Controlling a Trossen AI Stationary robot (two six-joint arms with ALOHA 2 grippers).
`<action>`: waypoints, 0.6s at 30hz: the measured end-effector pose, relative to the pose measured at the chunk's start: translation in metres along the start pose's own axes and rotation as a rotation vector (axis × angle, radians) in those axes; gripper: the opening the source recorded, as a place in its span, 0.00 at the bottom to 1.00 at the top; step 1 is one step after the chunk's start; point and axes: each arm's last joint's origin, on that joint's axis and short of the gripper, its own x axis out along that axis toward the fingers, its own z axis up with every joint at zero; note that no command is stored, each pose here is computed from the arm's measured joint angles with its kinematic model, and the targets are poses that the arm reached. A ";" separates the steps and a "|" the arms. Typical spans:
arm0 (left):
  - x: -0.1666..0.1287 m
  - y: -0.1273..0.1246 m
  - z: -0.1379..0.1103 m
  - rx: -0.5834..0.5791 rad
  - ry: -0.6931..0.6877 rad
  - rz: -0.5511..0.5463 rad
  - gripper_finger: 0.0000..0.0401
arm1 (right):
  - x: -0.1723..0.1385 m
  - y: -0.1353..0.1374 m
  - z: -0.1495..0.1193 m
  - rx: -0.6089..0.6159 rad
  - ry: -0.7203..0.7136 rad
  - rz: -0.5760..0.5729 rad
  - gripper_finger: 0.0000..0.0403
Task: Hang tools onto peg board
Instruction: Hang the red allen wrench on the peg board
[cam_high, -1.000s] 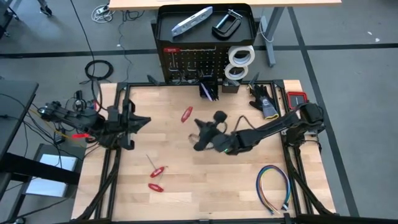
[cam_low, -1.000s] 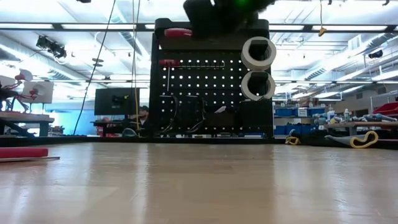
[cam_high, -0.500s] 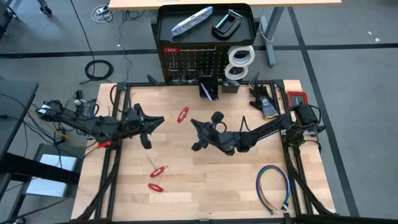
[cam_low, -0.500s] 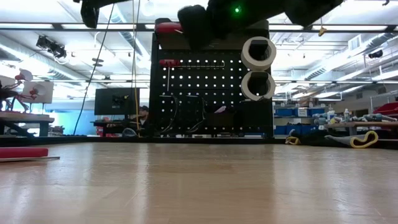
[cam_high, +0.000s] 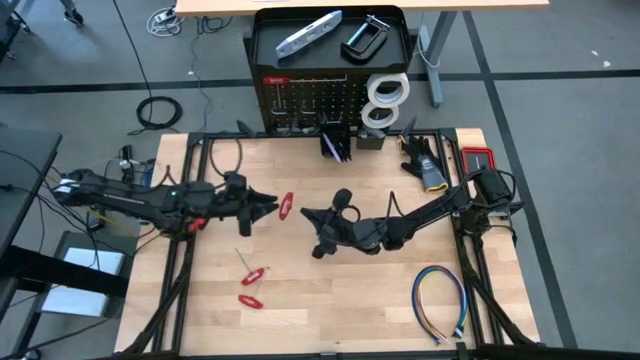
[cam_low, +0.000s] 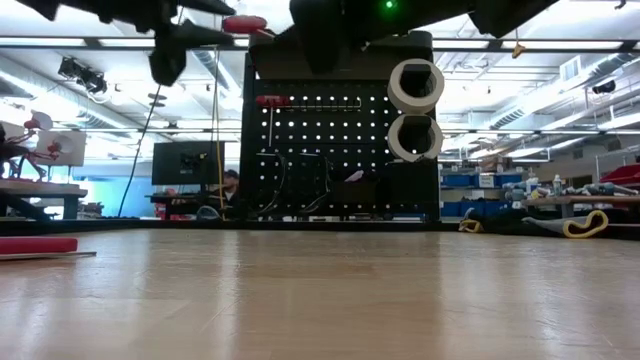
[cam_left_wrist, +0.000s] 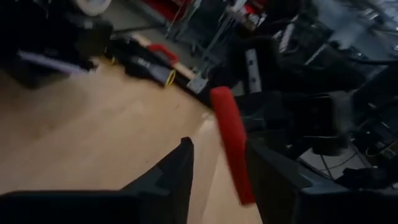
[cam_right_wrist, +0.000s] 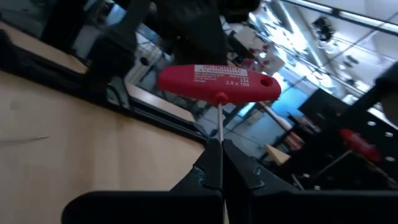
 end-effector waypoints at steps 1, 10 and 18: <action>0.004 0.002 -0.001 -0.011 0.014 0.006 0.38 | 0.000 0.001 0.000 0.001 0.000 0.009 0.02; 0.025 0.006 -0.004 -0.042 0.085 -0.093 0.38 | 0.003 0.002 -0.007 0.019 0.036 0.040 0.02; 0.033 0.014 -0.003 -0.020 0.071 -0.056 0.37 | 0.003 0.002 -0.009 0.018 0.055 0.044 0.02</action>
